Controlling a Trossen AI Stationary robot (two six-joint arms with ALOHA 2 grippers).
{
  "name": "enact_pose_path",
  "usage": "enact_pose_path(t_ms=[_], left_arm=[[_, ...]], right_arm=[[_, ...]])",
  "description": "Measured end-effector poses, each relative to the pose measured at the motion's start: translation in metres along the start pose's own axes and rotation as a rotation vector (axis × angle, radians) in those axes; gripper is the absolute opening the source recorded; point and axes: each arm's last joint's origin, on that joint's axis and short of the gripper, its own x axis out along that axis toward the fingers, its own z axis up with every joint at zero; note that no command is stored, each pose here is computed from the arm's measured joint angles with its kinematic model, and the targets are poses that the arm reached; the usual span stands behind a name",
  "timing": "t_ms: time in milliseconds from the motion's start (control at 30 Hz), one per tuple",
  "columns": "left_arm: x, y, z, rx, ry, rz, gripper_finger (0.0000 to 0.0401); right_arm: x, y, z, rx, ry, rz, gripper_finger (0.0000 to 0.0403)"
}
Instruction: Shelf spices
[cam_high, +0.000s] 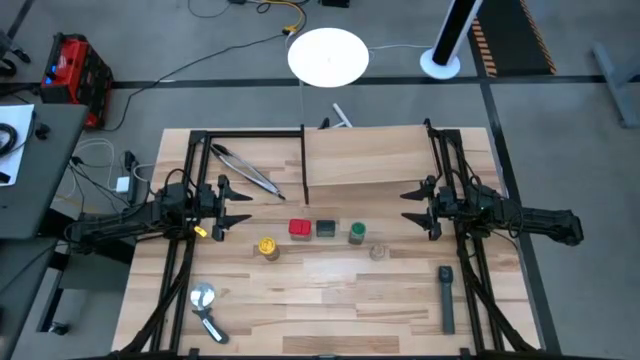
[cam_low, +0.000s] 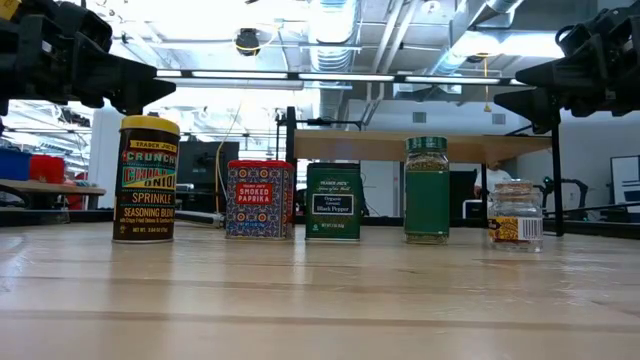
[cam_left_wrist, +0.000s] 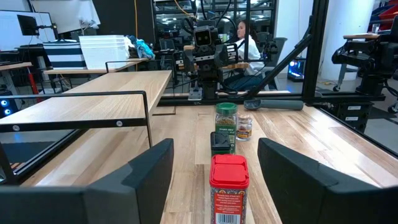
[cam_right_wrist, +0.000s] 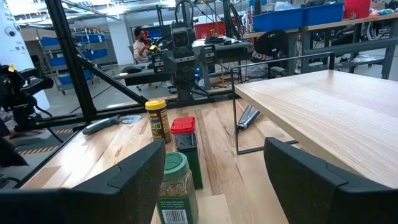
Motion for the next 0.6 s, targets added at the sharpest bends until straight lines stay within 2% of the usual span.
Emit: enact_pose_path(t_ms=[300, 367, 500, 600], left_arm=[[0.000, 0.000, 0.000, -0.016, -0.002, 0.001, 0.0226], [0.000, 0.002, 0.004, -0.169, -0.043, 0.051, 0.0226], [-0.003, 0.008, 0.016, -0.712, -0.179, 0.228, 0.0226], [-0.004, 0.011, 0.018, -0.944, -0.267, 0.305, 0.0226]], right_arm=[[0.000, 0.000, 0.000, 0.000, 0.000, 0.000, 0.0276], [0.000, 0.000, 0.000, 0.000, 0.000, 0.000, 0.0276], [0.000, 0.000, 0.000, 0.000, 0.000, 0.000, 0.0276], [0.000, 0.000, 0.000, 0.000, 0.000, 0.000, 0.0276]])
